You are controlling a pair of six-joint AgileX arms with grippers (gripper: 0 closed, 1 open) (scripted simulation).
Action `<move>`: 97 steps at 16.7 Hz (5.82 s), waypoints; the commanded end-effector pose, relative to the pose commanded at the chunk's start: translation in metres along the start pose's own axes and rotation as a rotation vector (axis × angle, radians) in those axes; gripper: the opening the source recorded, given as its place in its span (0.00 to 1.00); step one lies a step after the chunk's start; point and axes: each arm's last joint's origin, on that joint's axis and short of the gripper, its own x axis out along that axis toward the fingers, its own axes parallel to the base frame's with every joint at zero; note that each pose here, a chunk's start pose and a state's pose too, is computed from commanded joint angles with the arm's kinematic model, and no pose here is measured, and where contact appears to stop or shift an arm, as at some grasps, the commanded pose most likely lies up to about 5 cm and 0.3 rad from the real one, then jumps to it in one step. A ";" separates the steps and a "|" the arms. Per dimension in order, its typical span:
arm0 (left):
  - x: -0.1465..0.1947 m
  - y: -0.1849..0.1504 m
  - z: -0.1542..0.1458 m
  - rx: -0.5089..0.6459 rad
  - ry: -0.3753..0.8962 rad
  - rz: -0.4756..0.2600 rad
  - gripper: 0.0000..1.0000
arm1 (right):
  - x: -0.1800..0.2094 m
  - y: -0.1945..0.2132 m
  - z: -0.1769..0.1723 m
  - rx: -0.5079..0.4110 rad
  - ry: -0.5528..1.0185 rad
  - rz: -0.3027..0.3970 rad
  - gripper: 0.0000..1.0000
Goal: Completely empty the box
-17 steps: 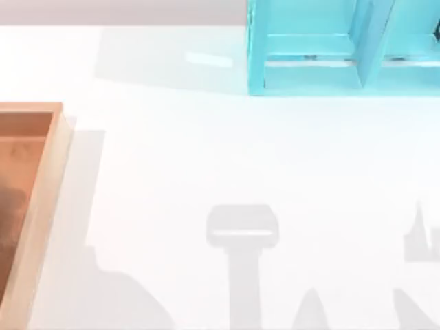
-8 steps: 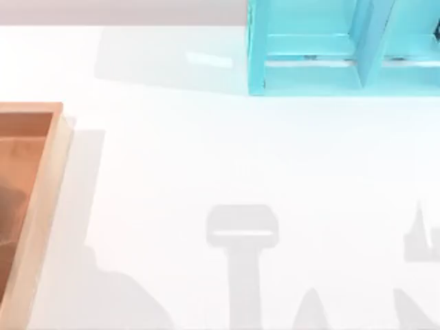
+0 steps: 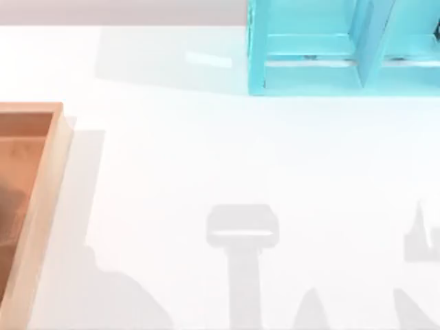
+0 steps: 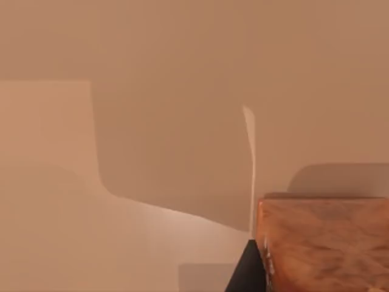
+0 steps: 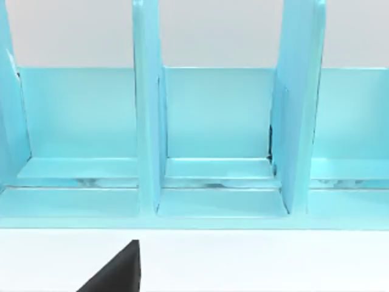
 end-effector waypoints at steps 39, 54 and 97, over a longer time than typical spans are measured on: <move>-0.048 -0.296 0.189 0.011 -0.001 -0.004 0.00 | 0.000 0.000 0.000 0.000 0.000 0.000 1.00; 0.000 -0.315 0.187 0.006 0.000 0.001 0.00 | 0.000 0.000 0.000 0.000 0.000 0.000 1.00; -0.074 -0.314 0.187 0.005 0.000 0.003 1.00 | 0.000 0.000 0.000 0.000 0.000 0.000 1.00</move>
